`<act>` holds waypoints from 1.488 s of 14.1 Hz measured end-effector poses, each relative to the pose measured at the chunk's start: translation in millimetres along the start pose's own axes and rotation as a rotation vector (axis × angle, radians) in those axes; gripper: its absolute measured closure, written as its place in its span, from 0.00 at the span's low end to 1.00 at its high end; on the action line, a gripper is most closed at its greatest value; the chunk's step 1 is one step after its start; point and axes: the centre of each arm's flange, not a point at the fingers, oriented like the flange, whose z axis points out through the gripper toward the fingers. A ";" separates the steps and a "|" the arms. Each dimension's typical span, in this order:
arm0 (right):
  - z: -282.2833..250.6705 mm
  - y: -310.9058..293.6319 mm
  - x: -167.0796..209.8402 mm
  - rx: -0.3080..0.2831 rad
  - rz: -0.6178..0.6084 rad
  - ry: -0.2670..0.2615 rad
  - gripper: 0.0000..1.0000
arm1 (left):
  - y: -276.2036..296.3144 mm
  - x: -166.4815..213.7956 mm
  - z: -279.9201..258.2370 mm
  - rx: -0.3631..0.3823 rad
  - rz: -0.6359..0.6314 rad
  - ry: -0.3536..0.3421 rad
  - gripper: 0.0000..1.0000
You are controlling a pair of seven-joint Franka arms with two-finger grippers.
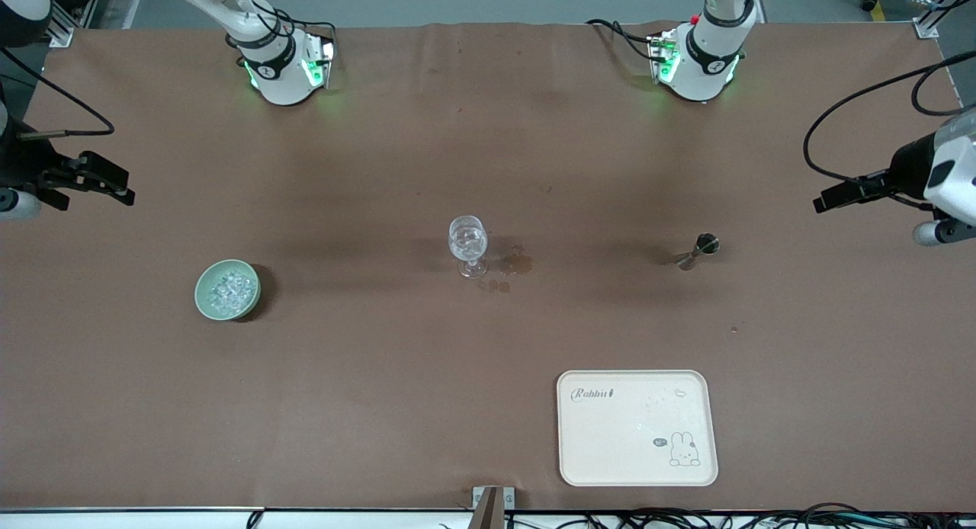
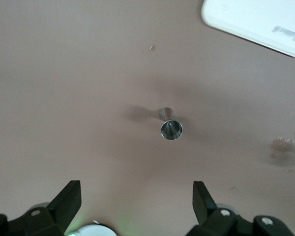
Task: Pour wine and add ice with both arms
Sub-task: 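Reach the right gripper to the ice bowl while the left gripper reaches the jigger, then grasp an ice cube with the right gripper while the left gripper grasps the jigger, then lift the ice cube with the right gripper while the left gripper lifts the jigger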
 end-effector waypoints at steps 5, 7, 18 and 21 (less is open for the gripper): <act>97.8 21.0 12.3 -0.004 0.037 0.027 0.02 | -42.8 36.5 93.2 -0.123 -0.345 -0.175 0.00; 145.5 21.4 17.0 -0.005 0.037 0.028 0.04 | -55.7 51.7 131.5 -0.175 -0.430 -0.253 0.00; 296.5 26.0 40.1 -0.010 0.038 -0.005 0.16 | -86.3 105.1 280.7 -0.375 -0.772 -0.586 0.09; 317.3 25.8 35.9 -0.010 0.038 -0.009 0.27 | -86.8 107.2 318.8 -0.404 -0.813 -0.664 0.09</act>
